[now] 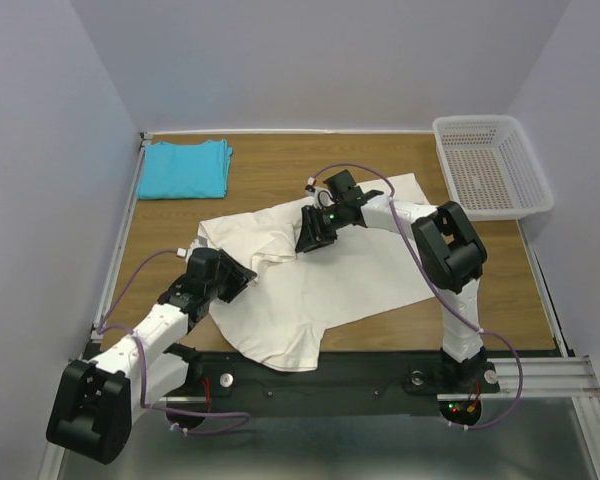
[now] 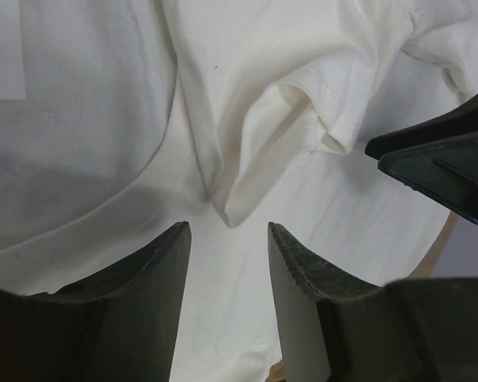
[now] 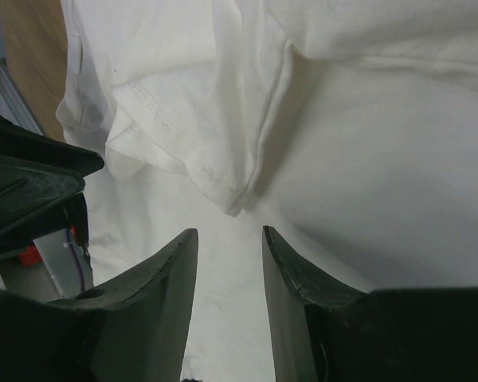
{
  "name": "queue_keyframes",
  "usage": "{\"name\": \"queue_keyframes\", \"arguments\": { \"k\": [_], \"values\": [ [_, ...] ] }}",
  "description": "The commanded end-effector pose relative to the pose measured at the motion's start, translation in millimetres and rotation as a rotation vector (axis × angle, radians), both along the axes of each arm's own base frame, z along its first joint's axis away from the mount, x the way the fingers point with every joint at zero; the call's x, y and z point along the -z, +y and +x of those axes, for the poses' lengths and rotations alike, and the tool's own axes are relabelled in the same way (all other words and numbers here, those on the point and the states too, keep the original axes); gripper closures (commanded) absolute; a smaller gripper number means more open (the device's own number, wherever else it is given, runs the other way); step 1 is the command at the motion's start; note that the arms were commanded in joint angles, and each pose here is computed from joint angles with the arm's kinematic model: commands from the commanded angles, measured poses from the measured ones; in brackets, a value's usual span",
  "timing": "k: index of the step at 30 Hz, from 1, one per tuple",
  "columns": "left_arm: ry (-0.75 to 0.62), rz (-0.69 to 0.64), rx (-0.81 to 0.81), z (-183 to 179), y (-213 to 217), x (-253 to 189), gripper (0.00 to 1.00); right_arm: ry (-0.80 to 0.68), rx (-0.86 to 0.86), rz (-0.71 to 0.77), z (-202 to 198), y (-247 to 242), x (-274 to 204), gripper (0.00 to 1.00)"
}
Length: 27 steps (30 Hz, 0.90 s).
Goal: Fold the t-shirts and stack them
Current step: Fold the tshirt
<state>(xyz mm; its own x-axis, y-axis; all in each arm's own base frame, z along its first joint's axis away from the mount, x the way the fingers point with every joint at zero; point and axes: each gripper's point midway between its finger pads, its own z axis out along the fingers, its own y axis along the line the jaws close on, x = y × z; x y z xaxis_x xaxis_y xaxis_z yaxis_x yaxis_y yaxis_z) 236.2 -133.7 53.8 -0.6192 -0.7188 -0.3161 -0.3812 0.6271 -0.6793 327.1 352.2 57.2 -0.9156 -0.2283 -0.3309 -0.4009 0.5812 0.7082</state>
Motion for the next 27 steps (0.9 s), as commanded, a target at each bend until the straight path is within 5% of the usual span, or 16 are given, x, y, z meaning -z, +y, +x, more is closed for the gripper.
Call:
{"name": "queue_keyframes", "arguments": {
  "k": [1, 15, 27],
  "values": [
    [-0.064, 0.067, -0.010, 14, 8, -9, 0.46, -0.037, -0.003, 0.043, 10, 18, -11, 0.56],
    [-0.051, 0.091, 0.043, 20, 2, 4, 0.47, 0.003, 0.001, 0.037, 13, 30, 2, 0.56],
    [-0.063, 0.089, 0.100, 30, -8, 1, 0.63, 0.032, 0.005, 0.031, 9, 32, 8, 0.58]
  ]
}}
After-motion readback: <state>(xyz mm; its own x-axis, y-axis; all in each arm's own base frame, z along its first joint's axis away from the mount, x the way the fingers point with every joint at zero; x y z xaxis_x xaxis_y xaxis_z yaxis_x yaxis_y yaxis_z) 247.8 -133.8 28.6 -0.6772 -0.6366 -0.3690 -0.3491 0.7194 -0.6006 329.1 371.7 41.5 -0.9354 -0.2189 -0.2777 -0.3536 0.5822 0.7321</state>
